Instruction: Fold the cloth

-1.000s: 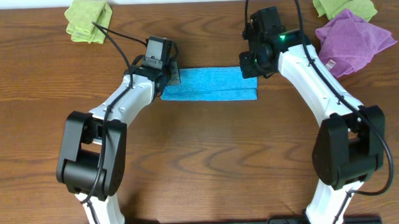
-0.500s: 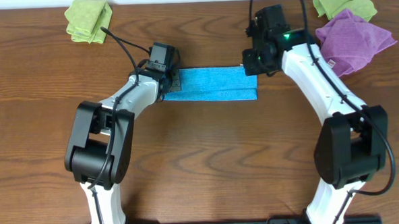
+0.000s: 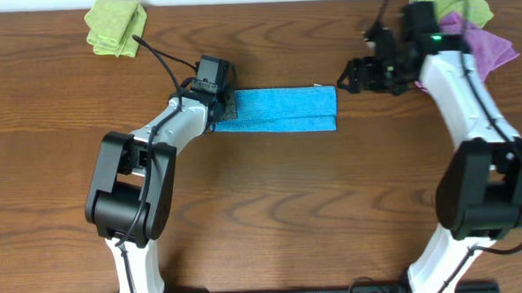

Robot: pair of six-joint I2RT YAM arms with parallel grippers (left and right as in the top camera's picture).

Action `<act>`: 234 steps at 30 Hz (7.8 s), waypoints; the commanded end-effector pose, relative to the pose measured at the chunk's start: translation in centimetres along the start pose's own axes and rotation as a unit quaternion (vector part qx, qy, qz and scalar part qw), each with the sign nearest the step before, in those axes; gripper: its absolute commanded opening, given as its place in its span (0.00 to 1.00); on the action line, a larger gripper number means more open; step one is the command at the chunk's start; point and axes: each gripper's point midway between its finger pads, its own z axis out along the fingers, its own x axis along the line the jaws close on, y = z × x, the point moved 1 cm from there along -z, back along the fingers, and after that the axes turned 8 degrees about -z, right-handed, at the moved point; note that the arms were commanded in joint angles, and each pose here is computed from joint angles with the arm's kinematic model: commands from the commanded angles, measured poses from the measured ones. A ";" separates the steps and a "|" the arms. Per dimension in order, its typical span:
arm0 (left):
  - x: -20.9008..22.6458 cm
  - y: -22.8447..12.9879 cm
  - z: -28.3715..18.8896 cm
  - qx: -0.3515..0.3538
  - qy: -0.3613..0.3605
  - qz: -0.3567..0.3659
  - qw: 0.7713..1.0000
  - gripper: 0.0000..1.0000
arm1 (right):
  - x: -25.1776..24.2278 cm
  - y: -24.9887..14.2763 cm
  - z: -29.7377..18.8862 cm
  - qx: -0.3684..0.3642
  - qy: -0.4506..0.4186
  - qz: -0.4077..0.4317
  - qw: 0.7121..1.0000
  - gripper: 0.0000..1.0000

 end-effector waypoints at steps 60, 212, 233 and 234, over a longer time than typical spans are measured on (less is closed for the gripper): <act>0.5 -2.2 1.2 0.042 0.010 0.001 0.999 0.05 | 0.4 -4.3 12.4 0.082 0.170 0.064 0.980 0.25; 8.7 2.2 -15.1 0.057 -0.107 -0.126 0.985 0.67 | 19.6 -4.4 18.0 0.161 -0.130 -0.328 0.922 0.01; 8.8 1.8 -13.6 0.071 -0.110 -0.113 0.985 0.71 | 22.0 -1.9 13.8 0.120 -0.104 -0.326 0.932 0.79; 8.8 1.7 -13.4 0.074 -0.109 -0.112 0.985 0.72 | 22.1 -1.2 12.7 0.108 -0.109 -0.326 0.933 0.81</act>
